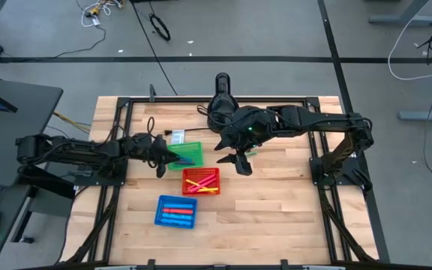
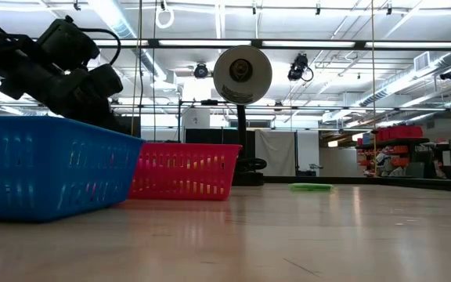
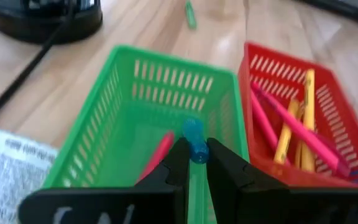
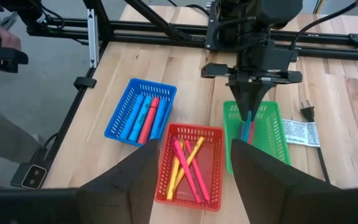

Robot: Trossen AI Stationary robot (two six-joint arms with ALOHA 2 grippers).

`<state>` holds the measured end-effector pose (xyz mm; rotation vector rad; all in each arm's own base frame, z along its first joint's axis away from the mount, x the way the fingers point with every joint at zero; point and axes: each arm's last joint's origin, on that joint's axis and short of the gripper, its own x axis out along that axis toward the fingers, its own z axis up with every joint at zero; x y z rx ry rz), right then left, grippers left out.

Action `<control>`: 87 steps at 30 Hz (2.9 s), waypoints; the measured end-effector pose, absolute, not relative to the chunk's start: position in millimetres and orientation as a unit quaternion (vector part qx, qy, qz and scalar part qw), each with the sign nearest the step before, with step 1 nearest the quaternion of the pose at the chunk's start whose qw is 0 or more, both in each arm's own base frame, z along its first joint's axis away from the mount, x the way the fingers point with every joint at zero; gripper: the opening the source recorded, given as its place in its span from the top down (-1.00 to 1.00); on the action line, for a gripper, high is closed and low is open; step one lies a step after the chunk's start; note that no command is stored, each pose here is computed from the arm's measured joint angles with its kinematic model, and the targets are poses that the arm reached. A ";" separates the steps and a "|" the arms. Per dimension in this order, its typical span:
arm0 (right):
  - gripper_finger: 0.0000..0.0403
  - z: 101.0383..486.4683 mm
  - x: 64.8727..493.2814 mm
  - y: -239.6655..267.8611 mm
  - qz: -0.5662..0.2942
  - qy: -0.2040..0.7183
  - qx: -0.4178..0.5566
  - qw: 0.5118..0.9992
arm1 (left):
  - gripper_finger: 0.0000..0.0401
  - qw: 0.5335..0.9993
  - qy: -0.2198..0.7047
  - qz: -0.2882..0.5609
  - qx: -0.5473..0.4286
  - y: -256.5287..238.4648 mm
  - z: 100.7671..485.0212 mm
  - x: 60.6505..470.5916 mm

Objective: Pick & Place Markers
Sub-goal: Put the blue pen into the green bin, then put the green pen into the green bin

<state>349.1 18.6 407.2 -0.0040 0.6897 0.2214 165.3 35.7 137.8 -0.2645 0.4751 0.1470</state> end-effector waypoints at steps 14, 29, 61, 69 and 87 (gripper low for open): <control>0.00 407.2 349.0 18.6 0.108 0.338 -0.002 0.935 | 0.06 0.966 0.220 0.078 -0.111 36.6 140.5 166.7; 0.00 398.2 341.0 13.4 0.085 0.398 0.007 0.913 | -0.11 0.980 0.137 0.073 -0.125 38.1 184.4 189.6; -0.68 401.8 273.3 -64.8 0.023 0.511 -0.063 0.857 | -0.11 0.987 0.018 0.054 -0.152 24.4 248.0 211.8; -0.64 361.5 279.2 -83.8 0.038 0.533 -0.051 0.844 | -0.11 0.990 -0.015 0.054 -0.127 19.2 273.4 217.3; -0.62 246.5 274.4 -90.1 0.045 0.550 -0.047 0.832 | -0.11 0.993 0.003 0.055 -0.103 16.2 306.0 222.5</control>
